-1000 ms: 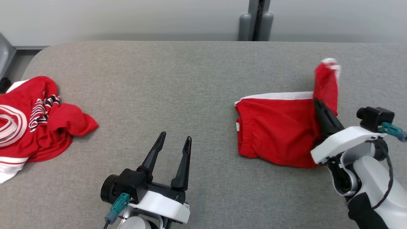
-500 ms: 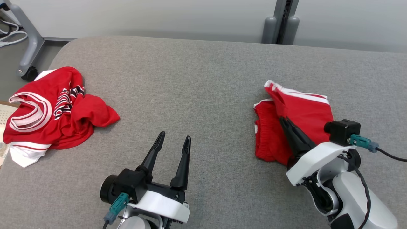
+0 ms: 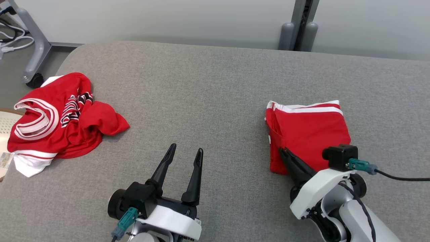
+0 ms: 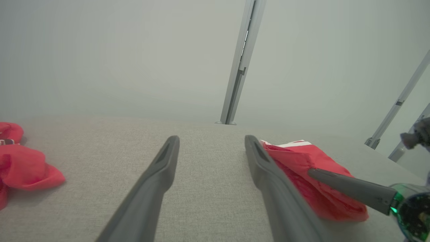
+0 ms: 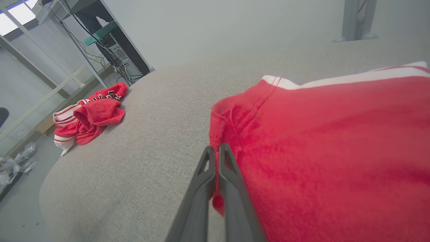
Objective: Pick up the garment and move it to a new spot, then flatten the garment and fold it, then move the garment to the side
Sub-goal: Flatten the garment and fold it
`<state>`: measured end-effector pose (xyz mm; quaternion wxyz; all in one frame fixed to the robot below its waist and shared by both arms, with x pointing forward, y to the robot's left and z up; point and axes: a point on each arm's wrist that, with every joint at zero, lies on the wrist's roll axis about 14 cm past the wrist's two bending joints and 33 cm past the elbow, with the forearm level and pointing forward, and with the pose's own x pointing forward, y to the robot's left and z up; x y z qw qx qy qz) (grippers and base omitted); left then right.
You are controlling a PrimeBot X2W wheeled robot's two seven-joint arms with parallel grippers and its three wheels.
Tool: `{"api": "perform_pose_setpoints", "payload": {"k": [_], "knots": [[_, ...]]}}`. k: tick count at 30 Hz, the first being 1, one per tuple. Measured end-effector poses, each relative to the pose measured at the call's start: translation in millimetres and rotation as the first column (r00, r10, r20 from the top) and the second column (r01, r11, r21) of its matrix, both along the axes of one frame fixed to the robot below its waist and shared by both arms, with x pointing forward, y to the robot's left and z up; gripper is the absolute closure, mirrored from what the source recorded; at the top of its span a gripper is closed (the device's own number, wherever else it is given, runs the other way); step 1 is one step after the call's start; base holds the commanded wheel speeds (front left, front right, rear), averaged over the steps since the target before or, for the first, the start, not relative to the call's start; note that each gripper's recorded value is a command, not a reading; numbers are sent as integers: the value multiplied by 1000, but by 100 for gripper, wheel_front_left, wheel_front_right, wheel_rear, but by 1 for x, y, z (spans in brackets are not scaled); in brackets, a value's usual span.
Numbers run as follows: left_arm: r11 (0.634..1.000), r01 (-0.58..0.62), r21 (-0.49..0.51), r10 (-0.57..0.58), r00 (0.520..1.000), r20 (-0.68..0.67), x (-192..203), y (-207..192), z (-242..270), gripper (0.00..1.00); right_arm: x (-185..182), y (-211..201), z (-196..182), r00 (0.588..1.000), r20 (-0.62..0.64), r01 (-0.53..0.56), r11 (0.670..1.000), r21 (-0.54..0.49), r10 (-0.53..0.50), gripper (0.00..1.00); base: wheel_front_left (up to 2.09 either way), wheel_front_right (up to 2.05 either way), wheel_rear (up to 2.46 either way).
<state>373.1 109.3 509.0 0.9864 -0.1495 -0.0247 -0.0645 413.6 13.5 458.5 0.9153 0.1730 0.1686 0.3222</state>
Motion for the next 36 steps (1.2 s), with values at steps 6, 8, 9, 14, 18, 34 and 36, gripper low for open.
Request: {"api": "perform_pose_setpoints", "payload": {"k": [6,8,9,14,18,34,36], "knots": [[1000,15,-1,-15,1000,-2,0,-5,-1,0,-2,-1,17,999,32,21,998,58,-23,0,0,0,0],[1000,19,-1,-19,1000,-1,0,-7,0,0,0,-3,22,998,48,31,997,68,-34,0,0,0,0],[1000,22,-2,-22,1000,0,0,-8,0,0,2,-8,26,997,64,44,996,74,-49,0,0,0,0],[999,45,-1,-45,999,8,2,-15,2,0,19,-52,47,968,185,161,985,64,-170,0,0,0,0],[998,56,-1,-56,998,14,6,-19,4,0,25,-87,59,916,332,245,969,-19,-225,0,0,0,0],[997,73,-4,-72,997,31,-1,-29,11,0,-20,-152,62,806,460,461,883,-93,-372,0,0,0,0],[998,60,-17,-59,998,26,-4,-25,10,0,-26,-154,62,800,453,473,878,-75,-393,0,0,0,0]]}}
